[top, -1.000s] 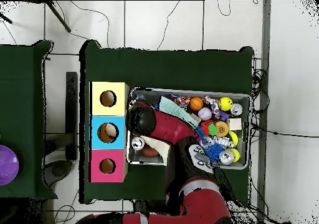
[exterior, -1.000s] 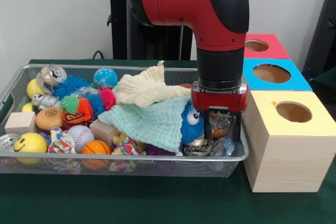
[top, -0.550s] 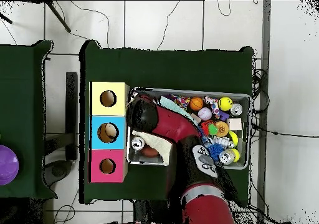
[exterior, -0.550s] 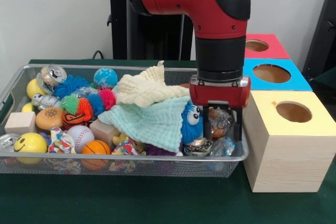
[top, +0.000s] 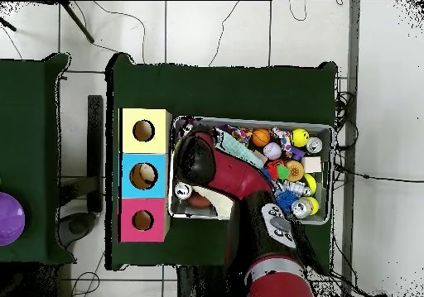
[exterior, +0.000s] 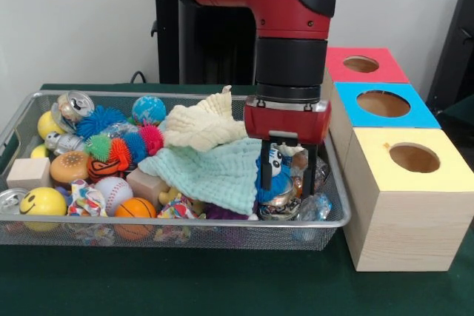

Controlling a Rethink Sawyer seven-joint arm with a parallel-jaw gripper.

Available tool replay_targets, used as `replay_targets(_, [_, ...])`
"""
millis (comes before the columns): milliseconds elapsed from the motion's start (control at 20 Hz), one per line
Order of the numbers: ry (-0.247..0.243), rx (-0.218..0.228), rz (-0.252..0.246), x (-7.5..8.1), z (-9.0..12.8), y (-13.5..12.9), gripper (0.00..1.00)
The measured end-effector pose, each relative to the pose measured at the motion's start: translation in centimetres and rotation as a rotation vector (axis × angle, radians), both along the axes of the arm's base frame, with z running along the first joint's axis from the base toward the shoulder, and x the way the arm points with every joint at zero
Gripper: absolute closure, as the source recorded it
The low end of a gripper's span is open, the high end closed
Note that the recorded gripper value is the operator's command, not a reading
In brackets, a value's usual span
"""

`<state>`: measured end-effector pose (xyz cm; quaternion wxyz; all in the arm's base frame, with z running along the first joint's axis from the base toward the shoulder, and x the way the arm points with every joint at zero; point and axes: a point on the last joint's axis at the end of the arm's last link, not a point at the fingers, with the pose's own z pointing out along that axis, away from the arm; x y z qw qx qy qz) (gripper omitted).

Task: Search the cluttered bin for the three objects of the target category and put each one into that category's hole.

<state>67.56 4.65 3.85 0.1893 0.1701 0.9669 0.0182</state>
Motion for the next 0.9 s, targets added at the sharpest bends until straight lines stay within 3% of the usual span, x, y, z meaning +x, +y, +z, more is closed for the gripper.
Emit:
replay_targets(250, [0.0, -0.037, 0.008, -0.8, -1.3, 0.2, 0.0])
replay_targets(550, [0.02, -0.08, 0.052, -2.4, -4.6, 2.4, 0.0])
replay_targets(900, [-0.015, -0.114, 0.07, -3.2, -7.7, 3.6, 0.0])
